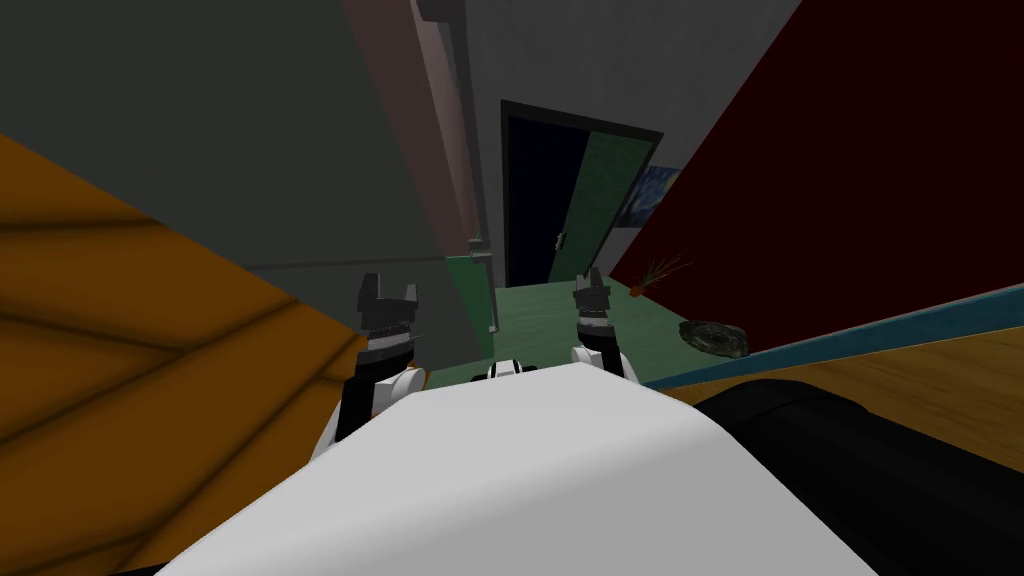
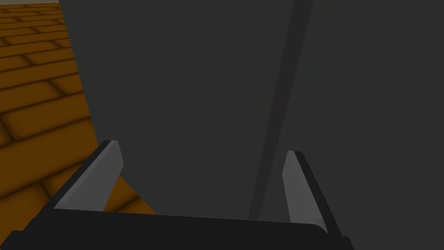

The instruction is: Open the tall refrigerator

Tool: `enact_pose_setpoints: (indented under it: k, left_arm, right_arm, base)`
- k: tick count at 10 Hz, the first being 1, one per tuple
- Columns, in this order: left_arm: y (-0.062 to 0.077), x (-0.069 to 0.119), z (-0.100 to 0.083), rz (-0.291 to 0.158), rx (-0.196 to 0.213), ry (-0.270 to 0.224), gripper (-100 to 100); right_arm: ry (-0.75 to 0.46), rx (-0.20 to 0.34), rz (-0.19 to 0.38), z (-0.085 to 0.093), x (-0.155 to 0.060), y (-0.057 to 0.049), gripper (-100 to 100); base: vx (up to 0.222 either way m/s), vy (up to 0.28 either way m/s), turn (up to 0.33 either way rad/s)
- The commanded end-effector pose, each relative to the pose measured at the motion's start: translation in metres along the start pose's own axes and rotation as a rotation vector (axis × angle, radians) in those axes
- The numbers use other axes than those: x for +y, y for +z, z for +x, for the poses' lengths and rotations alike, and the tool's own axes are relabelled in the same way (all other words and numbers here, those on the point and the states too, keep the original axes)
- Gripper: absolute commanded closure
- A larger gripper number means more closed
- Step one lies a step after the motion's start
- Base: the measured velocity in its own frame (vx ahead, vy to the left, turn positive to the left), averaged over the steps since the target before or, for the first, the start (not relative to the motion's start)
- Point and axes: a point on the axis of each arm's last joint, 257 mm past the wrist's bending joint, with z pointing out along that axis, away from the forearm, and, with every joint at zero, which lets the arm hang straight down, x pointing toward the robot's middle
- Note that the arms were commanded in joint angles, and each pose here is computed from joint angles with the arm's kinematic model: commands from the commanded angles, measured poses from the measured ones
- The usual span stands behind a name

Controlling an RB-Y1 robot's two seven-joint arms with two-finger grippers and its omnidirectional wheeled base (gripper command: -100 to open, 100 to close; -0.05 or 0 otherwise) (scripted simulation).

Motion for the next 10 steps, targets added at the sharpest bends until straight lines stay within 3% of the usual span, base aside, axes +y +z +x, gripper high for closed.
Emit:
enact_pose_setpoints:
  k: [1, 10]
  left_arm:
    - [0.005, 0.009, -0.001, -0.050, 0.003, 0.013, -100]
    - [0.014, 0.037, -0.005, -0.208, 0.002, 0.047, -100]
  right_arm:
    - [0.000, 0.000, 0.000, 0.000, 0.000, 0.000, 0]
    - [0.000, 0.000, 0.000, 0.000, 0.000, 0.000, 0]
  base:
    - [0.049, -0.081, 0.028]
    - [0.047, -0.067, 0.024]
